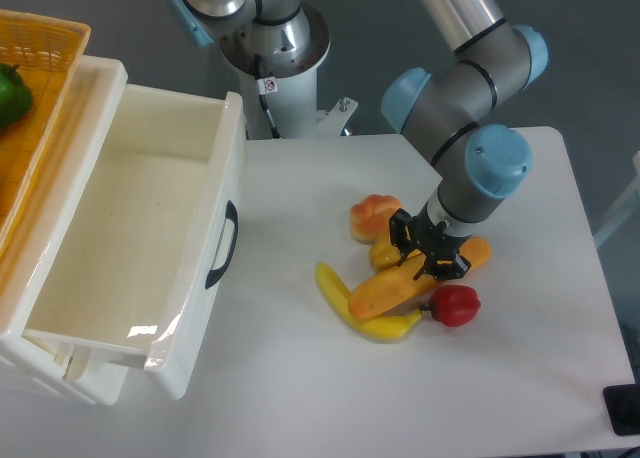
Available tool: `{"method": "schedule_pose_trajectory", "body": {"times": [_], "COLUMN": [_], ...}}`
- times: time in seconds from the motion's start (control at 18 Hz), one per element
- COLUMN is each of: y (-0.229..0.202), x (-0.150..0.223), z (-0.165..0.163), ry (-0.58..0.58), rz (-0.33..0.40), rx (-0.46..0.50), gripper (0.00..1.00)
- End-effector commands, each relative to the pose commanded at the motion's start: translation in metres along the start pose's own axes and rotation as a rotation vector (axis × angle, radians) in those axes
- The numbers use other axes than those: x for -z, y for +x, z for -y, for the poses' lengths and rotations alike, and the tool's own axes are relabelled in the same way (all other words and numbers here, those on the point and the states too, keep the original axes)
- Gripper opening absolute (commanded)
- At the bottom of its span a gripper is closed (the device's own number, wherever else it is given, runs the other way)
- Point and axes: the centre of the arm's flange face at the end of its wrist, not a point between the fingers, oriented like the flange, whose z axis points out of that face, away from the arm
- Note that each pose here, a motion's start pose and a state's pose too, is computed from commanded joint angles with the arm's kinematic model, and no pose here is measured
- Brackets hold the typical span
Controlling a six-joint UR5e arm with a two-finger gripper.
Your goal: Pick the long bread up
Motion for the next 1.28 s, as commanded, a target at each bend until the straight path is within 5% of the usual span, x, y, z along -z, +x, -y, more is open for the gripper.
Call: {"method": "schedule_pose_trajectory", "body": {"times": [0.11,0.28,0.5,0.61,1.0,1.11,1.28], "y": [0.004,0.009,0.001,0.000,-0.005,-0.003,-0.003], "x": [-0.007,-0.026,-0.042,-0.042,-0.055,-0.052,-0.047], "z": [0.002,0.020,0.037,0.037,0.038,0.038,0.033], "ry": [-0.006,-0.014,-0.015,-0.015,-0.012,-0.018,-0.059], "rz": [-0.012,-0.035,-0.023,-0.021,-0.007,-0.001,0.016], "rx": [0.005,0.058,0.091,0.091,0.084,0.074,0.072], "gripper": [0.00,0.50,0.74,0.82,0.83,0.98,1.00]}}
